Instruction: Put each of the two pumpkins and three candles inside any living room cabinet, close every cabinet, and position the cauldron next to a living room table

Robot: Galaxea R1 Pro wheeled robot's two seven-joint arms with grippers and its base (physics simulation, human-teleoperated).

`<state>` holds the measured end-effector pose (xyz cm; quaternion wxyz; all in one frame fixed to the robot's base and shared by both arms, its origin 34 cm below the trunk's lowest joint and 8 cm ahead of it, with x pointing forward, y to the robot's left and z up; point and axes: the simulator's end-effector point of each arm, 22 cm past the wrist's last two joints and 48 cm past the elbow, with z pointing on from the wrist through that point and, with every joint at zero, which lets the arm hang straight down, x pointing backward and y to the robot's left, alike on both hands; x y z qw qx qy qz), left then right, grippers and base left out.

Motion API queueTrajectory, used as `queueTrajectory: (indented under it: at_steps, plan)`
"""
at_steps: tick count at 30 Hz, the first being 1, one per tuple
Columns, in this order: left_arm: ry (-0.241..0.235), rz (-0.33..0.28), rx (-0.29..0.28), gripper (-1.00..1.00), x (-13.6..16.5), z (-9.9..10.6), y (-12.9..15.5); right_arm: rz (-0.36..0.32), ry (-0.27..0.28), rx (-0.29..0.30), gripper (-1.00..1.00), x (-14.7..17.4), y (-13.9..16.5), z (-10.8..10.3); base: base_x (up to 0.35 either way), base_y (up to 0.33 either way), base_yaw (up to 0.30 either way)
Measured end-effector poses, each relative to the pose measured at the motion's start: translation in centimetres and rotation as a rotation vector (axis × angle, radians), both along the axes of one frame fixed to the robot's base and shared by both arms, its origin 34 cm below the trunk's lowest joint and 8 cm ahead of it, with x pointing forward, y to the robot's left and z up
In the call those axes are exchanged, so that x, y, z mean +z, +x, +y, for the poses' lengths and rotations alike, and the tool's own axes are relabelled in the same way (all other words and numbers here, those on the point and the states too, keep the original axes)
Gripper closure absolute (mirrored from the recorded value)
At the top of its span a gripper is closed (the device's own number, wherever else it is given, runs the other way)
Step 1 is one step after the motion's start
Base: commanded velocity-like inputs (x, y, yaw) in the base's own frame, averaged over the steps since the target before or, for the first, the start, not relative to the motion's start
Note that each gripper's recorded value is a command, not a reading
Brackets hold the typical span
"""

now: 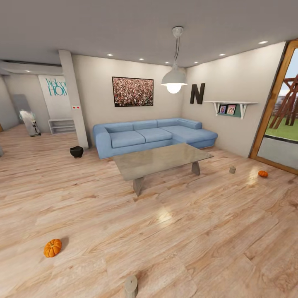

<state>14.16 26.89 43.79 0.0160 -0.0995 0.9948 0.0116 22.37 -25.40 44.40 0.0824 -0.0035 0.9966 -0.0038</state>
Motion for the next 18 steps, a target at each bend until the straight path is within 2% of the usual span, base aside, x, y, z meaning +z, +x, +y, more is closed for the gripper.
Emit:
queueTrajectory:
  at_steps: [11, 18]
  plan:
    - [0.000, -0.001, 0.000, -1.00, 0.00, 0.02, 0.01, -0.006, -0.003, 0.001, -1.00, 0.03, 0.19, 0.02, 0.000, 0.000, 0.000]
    - [0.005, -0.024, 0.000, -1.00, 0.53, 0.08, 0.54, -0.007, -0.004, -0.002, -1.00, 0.54, 0.22, -0.10, 0.000, 0.000, 0.000]
